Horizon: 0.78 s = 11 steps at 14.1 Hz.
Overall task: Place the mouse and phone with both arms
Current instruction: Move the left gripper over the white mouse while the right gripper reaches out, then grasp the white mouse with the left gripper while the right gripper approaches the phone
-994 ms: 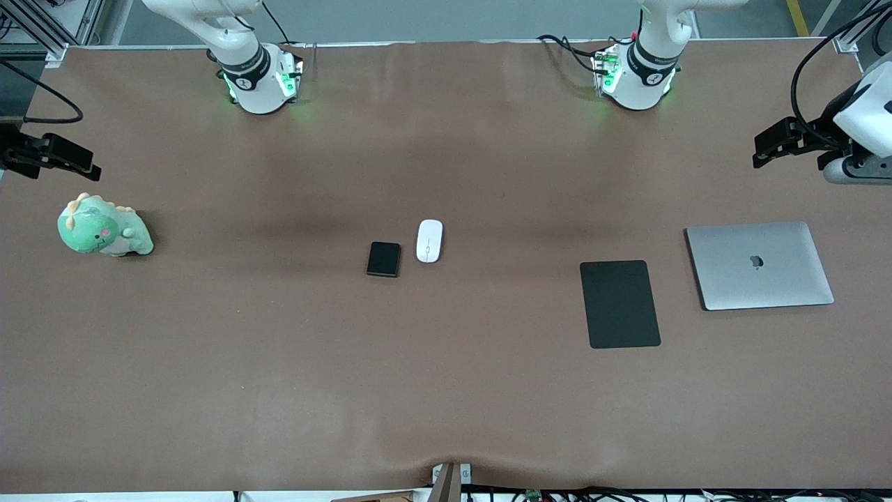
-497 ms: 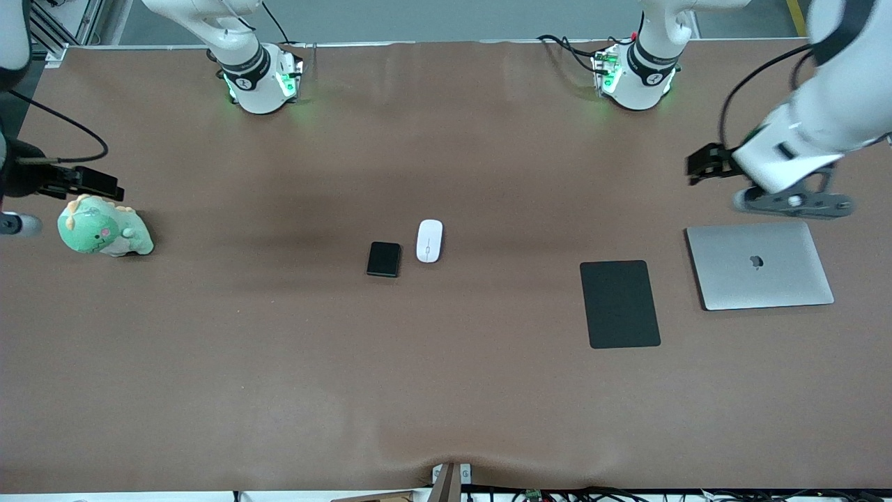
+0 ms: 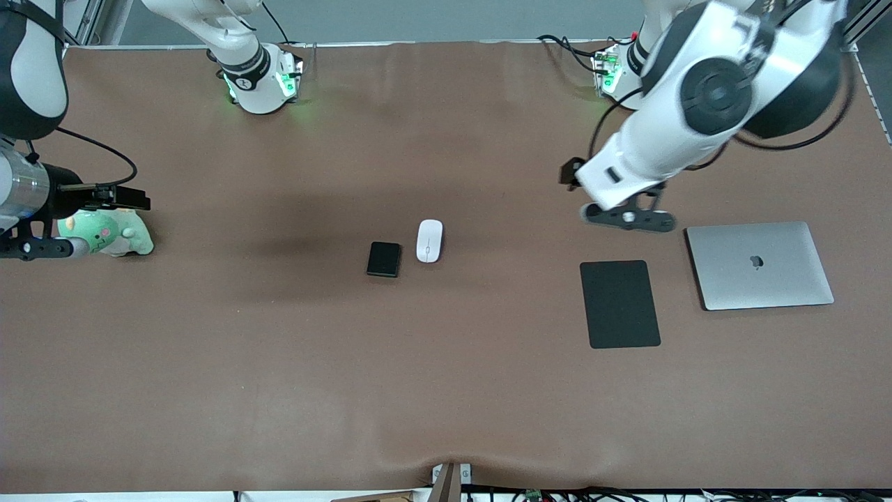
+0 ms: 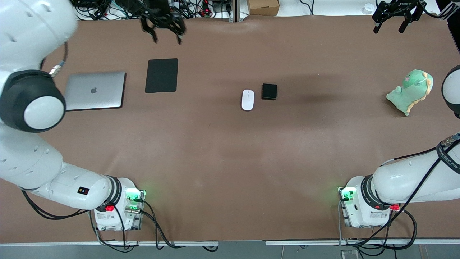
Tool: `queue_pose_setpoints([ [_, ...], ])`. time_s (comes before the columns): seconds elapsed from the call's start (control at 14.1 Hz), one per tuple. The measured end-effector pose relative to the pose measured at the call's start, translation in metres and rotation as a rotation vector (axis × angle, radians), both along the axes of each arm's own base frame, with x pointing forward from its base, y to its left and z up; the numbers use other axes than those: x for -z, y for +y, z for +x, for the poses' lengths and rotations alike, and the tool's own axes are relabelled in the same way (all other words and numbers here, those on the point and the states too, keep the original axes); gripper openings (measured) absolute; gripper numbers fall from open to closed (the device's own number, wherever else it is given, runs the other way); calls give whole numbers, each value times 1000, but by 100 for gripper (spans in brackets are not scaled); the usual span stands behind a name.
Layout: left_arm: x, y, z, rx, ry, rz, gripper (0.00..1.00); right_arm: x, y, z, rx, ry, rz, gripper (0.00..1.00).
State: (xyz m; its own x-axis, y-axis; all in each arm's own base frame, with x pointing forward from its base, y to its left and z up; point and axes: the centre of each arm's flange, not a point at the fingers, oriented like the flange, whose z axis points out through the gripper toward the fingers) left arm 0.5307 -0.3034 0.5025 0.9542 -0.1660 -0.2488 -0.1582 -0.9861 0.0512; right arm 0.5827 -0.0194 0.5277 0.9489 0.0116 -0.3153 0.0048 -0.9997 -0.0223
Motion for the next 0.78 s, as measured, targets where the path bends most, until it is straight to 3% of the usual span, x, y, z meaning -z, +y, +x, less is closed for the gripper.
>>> queue_pose_setpoints([
  [0.36,85,-91,-20,26,40,20,100,26,23,7,-23,50,55,100],
  [0.78,179,-195,-54,-109,-24,5,100,41,56,11,-55,75,114,100],
])
